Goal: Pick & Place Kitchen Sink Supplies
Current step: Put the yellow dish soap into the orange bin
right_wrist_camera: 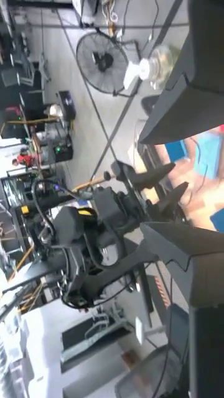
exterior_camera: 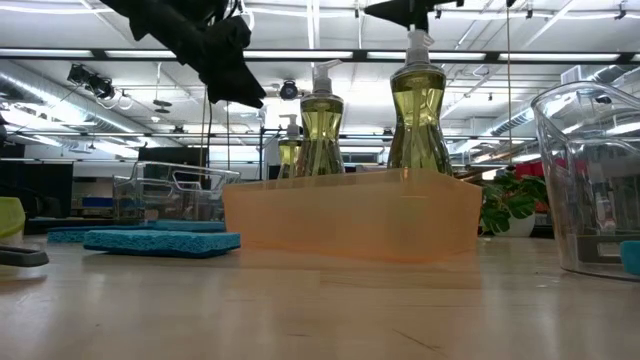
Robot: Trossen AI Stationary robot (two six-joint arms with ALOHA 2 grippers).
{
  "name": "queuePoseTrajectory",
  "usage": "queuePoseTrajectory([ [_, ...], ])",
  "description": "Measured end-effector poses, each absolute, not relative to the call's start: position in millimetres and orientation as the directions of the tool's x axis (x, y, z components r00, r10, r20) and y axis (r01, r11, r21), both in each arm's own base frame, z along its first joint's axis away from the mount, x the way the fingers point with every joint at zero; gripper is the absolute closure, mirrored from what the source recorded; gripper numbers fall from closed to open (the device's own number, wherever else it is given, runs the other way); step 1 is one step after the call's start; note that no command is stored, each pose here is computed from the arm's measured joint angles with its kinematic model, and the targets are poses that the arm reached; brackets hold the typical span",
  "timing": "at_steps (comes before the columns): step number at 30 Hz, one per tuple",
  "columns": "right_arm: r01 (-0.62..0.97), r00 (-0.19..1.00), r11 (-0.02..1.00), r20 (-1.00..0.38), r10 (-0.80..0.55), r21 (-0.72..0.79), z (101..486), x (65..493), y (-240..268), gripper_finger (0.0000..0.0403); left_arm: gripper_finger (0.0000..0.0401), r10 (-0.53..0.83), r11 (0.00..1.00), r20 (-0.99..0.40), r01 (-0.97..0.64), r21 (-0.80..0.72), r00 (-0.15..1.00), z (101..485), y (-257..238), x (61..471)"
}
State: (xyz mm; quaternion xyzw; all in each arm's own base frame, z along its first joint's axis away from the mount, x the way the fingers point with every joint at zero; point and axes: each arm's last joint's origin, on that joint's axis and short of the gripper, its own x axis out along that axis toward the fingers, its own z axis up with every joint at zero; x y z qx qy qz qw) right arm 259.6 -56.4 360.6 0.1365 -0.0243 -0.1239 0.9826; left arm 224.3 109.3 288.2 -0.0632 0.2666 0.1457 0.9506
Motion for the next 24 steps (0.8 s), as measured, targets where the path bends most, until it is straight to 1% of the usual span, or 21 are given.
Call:
queuePoseTrajectory([
  [4, 0.270, 0.961, 0.924, -0.022, -0.275, 0.272, 364.2, 245.6, -60.0, 0.0188, 0.0230, 0.257, 0.949, -0.493, -0.314, -0.035, 0.831, 291.4, 110.4, 225.8],
  [9, 0.296, 0.954, 0.916, -0.046, -0.295, 0.271, 367.9, 232.2, -62.0, 0.0188, 0.0242, 0.299, 0.942, -0.416, -0.336, -0.017, 0.859, 298.9, 112.8, 229.1],
  [13, 0.299, 0.954, 0.915, -0.053, -0.296, 0.270, 368.6, 229.2, -61.4, 0.0188, 0.0245, 0.321, 0.938, -0.358, -0.345, -0.005, 0.877, 304.6, 114.3, 231.1],
  [17, 0.298, 0.954, 0.909, -0.055, -0.295, 0.292, 368.3, 229.3, -61.5, 0.0188, 0.0245, 0.332, 0.931, -0.350, -0.363, -0.026, 0.876, 309.7, 115.5, 231.1],
  [20, 0.298, 0.954, 0.904, -0.057, -0.295, 0.305, 368.1, 229.4, -61.5, 0.0188, 0.0245, 0.345, 0.928, -0.318, -0.372, -0.027, 0.883, 321.0, 117.5, 231.3],
  [24, 0.290, 0.956, 0.907, -0.057, -0.286, 0.306, 368.0, 229.6, -61.2, 0.0188, 0.0245, 0.432, 0.893, -0.277, -0.450, 0.002, 0.858, 337.1, 122.9, 229.5],
])
